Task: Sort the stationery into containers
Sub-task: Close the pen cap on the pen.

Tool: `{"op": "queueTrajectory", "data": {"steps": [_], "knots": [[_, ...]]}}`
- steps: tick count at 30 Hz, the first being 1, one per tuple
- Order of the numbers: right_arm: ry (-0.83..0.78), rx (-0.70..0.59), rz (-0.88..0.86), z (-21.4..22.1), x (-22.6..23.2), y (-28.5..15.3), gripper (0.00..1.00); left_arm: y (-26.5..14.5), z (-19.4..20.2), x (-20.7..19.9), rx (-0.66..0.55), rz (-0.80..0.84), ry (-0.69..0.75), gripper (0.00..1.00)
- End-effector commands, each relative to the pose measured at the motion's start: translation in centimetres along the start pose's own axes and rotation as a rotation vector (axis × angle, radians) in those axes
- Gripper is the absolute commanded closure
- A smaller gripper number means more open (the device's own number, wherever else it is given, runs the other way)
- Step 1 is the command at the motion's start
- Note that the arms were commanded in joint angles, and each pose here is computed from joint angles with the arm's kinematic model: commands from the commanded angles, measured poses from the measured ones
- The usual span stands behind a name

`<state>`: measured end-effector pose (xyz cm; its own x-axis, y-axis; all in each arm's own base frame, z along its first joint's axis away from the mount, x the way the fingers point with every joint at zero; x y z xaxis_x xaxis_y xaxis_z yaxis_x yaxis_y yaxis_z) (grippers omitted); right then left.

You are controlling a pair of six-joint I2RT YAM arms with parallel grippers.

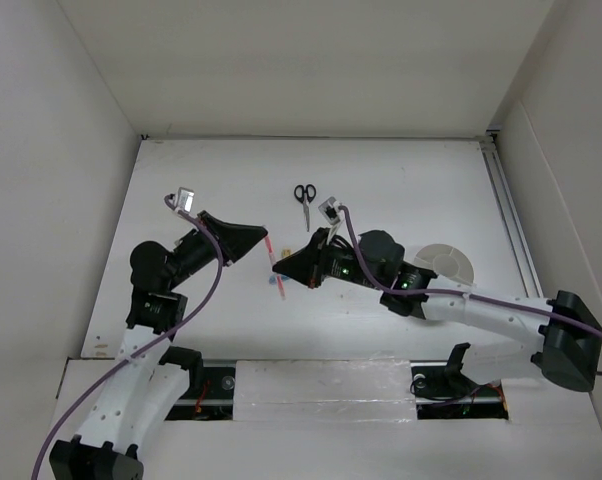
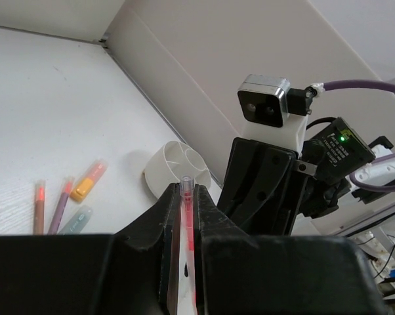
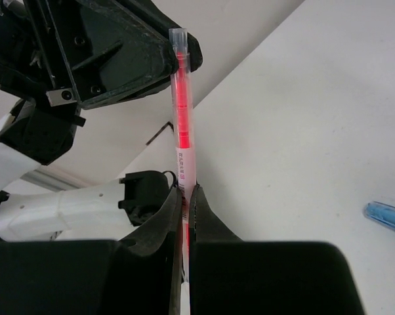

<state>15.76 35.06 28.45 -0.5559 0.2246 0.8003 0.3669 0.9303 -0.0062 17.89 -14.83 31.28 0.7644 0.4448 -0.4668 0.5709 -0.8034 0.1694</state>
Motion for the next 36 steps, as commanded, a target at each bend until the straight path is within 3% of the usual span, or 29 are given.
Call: {"op": "queueTrajectory", "data": {"steps": [1, 36], "knots": [[-0.058, -0.203, -0.074, -4.8, 3.4, -0.5, 1.00, -0.5, 1.0, -0.8, 0.072, 0.051, 0.009, 1.00], [-0.016, -0.269, -0.217, -7.7, 4.9, 1.5, 1.00, -1.2, 3.1, 0.2, 0.115, 0.024, 0.022, 1.00]]}}
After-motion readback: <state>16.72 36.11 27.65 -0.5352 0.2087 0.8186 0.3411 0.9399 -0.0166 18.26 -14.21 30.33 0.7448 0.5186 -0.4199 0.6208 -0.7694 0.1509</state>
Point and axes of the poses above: each gripper's point midway between its finger pads, its own y axis out along the fingers, its own x axis along the line the jaws close on, z = x × y, the point moved 5 cm from there along -y, back along the fingers, and after that the axes turned 15 degrees about y, right-handed, at the moved point
